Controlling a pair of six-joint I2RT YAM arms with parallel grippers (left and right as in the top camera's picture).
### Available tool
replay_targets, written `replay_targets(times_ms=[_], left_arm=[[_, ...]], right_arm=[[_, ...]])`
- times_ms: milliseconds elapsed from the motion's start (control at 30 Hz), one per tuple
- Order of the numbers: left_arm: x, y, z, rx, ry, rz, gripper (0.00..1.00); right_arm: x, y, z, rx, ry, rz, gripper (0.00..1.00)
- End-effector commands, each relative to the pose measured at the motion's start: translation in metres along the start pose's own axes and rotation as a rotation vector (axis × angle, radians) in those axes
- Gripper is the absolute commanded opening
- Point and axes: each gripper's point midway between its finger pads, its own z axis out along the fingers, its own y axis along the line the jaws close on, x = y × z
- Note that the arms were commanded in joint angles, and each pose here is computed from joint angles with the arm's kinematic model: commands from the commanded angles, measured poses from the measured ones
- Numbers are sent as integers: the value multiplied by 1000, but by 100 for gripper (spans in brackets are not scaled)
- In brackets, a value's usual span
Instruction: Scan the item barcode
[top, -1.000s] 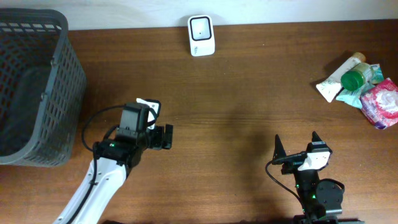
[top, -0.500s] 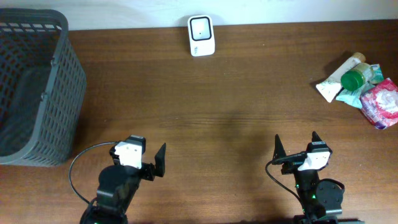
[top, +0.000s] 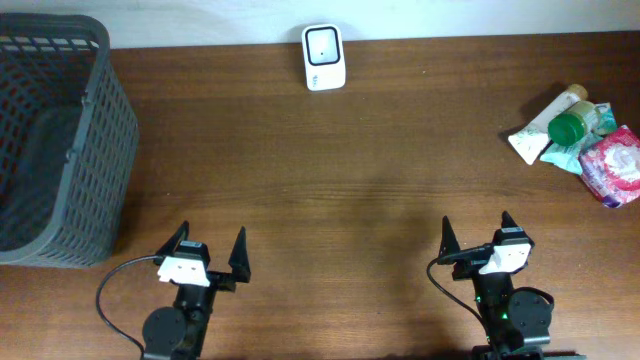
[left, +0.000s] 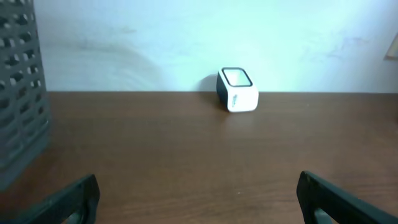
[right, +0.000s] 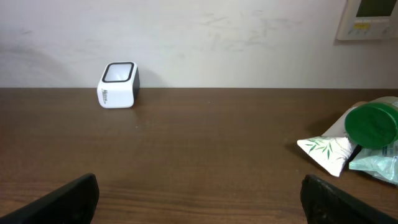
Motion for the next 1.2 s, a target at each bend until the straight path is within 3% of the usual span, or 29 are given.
replay_targets(times_ms=[0,133,267,500,633,800,1167], left_arm=[[7,10,-3,-36,18,10,99],[10,23,-4,-89,30,15,99],[9,20,-4,-63,35,129,99],[10,21,-4,-72,35,120,99],[9,29,-4,-107,27,-17,99],[9,34,-5,-128,32,55,99],[8,33,-5,-120,29,54,99]], right_arm=[[3,-1,0,5,4,10,99],[3,-1,0,5,4,10,98],[3,-1,0,5,4,10,99],[3,-1,0,5,4,10,99],[3,-1,0,5,4,10,99],[3,-1,0,5,4,10,98],[3,-1,0,5,4,10,98]])
